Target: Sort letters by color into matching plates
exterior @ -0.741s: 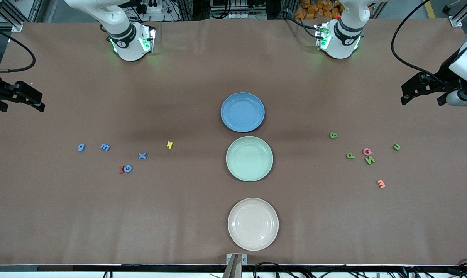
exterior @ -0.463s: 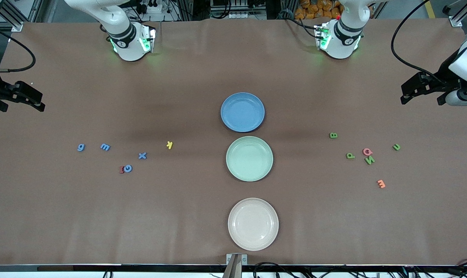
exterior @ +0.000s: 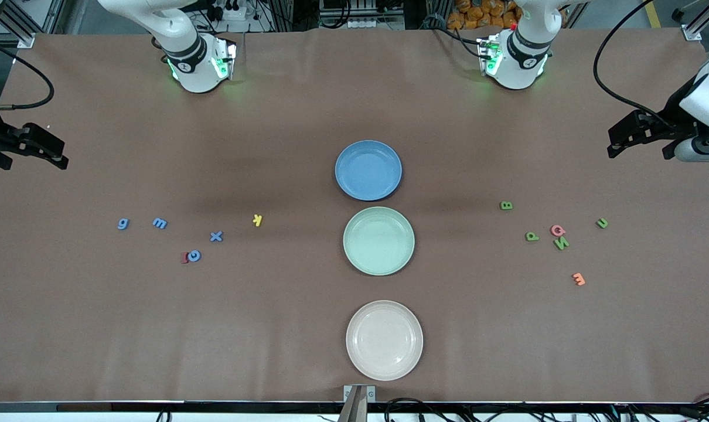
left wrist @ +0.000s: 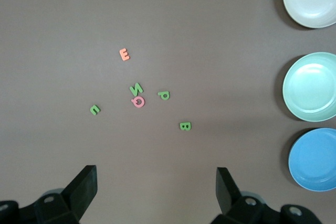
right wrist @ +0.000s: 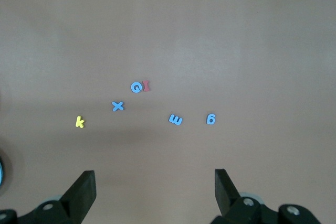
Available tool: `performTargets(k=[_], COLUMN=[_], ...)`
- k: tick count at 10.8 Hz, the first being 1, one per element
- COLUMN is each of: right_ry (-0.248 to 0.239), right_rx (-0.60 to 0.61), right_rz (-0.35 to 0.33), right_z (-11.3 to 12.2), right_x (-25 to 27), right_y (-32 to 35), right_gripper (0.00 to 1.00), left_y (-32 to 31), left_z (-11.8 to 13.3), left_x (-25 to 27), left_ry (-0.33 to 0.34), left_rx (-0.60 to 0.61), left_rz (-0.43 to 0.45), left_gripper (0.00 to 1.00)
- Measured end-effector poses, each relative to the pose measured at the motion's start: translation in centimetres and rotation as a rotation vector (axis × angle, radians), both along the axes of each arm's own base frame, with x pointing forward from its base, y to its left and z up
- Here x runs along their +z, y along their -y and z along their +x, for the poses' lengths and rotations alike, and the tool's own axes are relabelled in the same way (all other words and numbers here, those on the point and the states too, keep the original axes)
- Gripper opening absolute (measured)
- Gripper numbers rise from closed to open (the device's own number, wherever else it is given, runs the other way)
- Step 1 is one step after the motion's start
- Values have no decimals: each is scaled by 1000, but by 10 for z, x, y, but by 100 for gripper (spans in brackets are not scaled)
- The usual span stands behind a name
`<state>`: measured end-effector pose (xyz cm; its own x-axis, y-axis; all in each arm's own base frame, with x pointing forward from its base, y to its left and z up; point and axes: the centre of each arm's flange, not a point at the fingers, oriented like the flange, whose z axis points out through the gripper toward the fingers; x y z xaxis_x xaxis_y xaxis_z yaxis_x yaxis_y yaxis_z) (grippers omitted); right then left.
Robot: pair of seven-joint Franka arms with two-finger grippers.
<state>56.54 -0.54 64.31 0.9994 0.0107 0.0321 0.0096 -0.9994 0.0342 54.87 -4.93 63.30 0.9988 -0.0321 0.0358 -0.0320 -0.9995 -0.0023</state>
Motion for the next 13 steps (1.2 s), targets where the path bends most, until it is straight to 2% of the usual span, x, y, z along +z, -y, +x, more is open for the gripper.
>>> performTargets(k=[5,7,10,13], right_ry=[-1,-2,0,-5], right_rx=[0,-1,-7,-26], right_rz=[0,41,73,89], right_z=[0,1,6,16], right_x=[0,-2,-20,-67], right_y=[0,-3,-5,-12], right_gripper=[100,100,100,100], left_y=[-25,-31,-47,-42], left_z=[14,21,23,17], left_x=[-38,-70,-137,-203], left_ry=[-51,-47,-28,47], left_rx=[38,48,120,175], left_rz=[15,14,9,-3], left_gripper=[100,100,100,100])
